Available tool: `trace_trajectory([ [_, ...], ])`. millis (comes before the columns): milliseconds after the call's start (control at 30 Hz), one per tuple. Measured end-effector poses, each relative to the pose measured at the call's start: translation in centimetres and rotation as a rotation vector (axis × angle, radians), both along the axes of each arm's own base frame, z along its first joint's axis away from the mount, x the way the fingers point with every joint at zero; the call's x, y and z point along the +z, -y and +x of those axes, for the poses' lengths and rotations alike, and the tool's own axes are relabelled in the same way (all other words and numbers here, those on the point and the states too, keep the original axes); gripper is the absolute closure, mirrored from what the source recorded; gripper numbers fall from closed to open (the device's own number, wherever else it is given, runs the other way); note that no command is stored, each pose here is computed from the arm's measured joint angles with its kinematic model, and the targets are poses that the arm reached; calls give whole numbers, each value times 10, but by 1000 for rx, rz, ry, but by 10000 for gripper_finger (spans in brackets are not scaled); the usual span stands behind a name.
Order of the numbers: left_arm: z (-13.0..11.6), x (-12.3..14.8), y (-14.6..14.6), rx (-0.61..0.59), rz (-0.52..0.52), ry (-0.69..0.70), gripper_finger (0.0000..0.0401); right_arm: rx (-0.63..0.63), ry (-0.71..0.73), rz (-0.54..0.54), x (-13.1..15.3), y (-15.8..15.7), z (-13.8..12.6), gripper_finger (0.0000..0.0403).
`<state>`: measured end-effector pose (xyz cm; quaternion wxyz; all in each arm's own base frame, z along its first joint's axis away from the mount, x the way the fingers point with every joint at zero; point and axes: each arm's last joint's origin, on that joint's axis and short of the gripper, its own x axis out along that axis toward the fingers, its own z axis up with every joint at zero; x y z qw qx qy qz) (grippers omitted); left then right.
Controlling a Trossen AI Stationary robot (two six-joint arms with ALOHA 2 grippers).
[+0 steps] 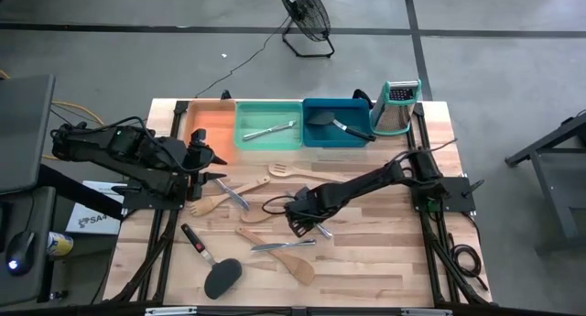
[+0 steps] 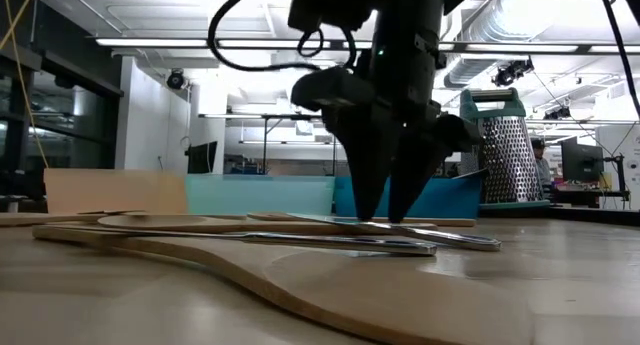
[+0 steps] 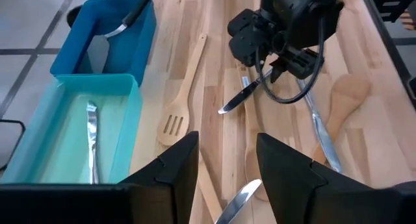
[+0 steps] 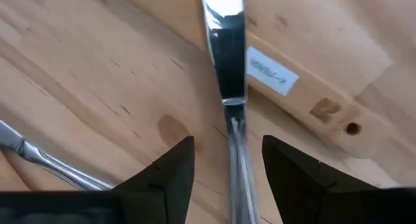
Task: Pick & Place Kitchen Items
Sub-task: Put the silver table knife into the green bin
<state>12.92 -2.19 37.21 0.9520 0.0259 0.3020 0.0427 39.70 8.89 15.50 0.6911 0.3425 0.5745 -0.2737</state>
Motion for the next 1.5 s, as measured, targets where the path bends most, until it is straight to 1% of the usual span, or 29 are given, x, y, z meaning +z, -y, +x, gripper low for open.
trace_trajectory([
  [267,-1,-1,0,-5,-1,-16,249,5,-8,-19,-11,-2,3,232],
  [367,-1,-2,0,-4,1,-20,249,8,-10,-54,-15,-5,3,232],
  [467,-1,-2,0,-4,2,-22,249,13,-16,-86,-16,-7,1,243],
  [633,-1,-2,0,-3,3,-22,249,20,-31,-134,-17,-9,-2,287],
  [833,-1,-2,0,-2,3,-22,249,42,-33,-139,-17,-10,-2,354],
  [933,-1,-2,0,-2,3,-22,249,45,-33,-125,-17,-10,-2,378],
  [1200,-1,-2,0,-4,6,-22,249,22,1,-82,-16,-12,2,378],
  [1367,-1,-2,0,-4,6,-22,249,13,30,-58,-11,-12,2,378],
  [1500,-1,-2,0,-4,6,-22,249,7,78,-35,4,-13,2,379],
])
